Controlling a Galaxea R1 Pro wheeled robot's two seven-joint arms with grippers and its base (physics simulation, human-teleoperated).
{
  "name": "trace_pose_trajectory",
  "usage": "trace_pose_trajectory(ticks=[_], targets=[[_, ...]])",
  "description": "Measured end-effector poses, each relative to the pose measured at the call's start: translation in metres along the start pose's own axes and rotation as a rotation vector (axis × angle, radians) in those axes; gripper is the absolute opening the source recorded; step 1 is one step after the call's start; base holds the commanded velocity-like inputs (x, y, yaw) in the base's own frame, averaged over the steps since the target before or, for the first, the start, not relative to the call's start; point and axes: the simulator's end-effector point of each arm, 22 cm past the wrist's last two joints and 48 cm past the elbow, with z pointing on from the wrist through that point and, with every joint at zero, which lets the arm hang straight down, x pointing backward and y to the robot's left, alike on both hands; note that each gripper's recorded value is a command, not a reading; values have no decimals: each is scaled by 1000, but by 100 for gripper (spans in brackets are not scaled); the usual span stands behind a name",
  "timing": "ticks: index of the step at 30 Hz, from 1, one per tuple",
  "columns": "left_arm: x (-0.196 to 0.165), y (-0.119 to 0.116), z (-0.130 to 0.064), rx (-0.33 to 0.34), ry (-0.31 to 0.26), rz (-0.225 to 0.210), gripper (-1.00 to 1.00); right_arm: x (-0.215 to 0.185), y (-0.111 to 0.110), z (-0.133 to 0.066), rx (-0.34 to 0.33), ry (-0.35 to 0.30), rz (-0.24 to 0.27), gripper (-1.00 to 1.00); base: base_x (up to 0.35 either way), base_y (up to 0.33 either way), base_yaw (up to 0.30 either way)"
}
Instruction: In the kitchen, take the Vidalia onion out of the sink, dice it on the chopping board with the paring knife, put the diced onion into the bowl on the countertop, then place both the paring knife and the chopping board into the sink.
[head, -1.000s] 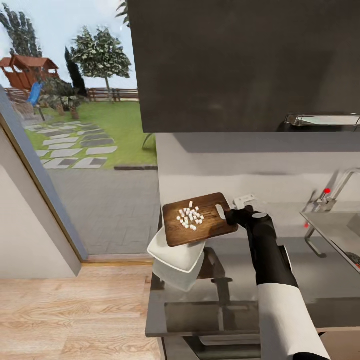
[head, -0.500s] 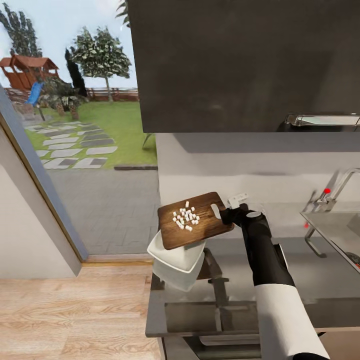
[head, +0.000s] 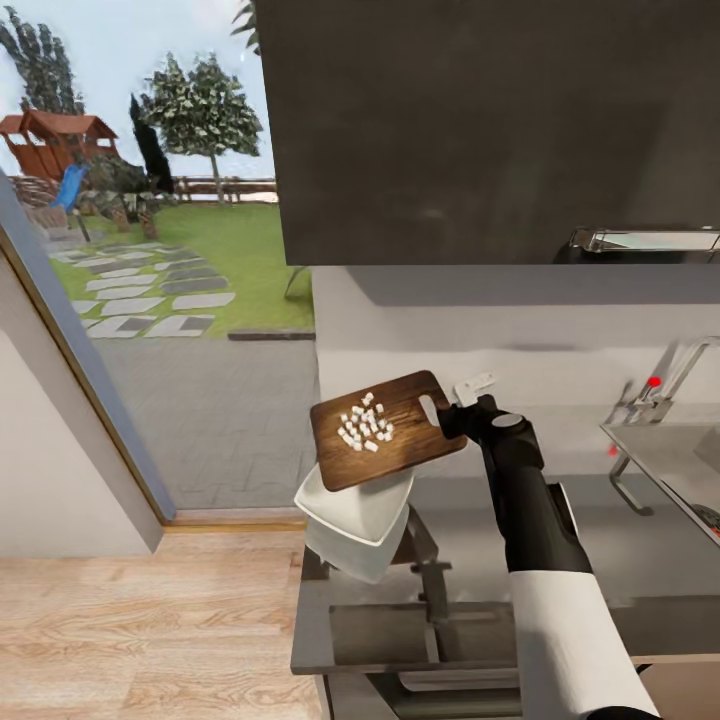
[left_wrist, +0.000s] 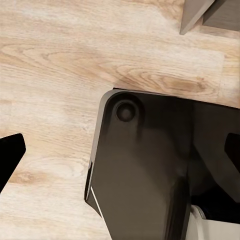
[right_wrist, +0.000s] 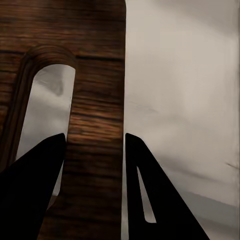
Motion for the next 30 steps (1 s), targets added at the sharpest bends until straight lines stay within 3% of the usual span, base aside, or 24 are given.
trace_pose_trajectory(ticks=[20, 30], targets=[[1, 0, 0, 0, 2, 0, 100, -2, -2, -1, 8, -5, -4, -100, 0, 0, 0], [1, 0, 0, 0, 2, 0, 100, -2, -13, -1, 61, -5, -10, -100, 0, 0, 0]])
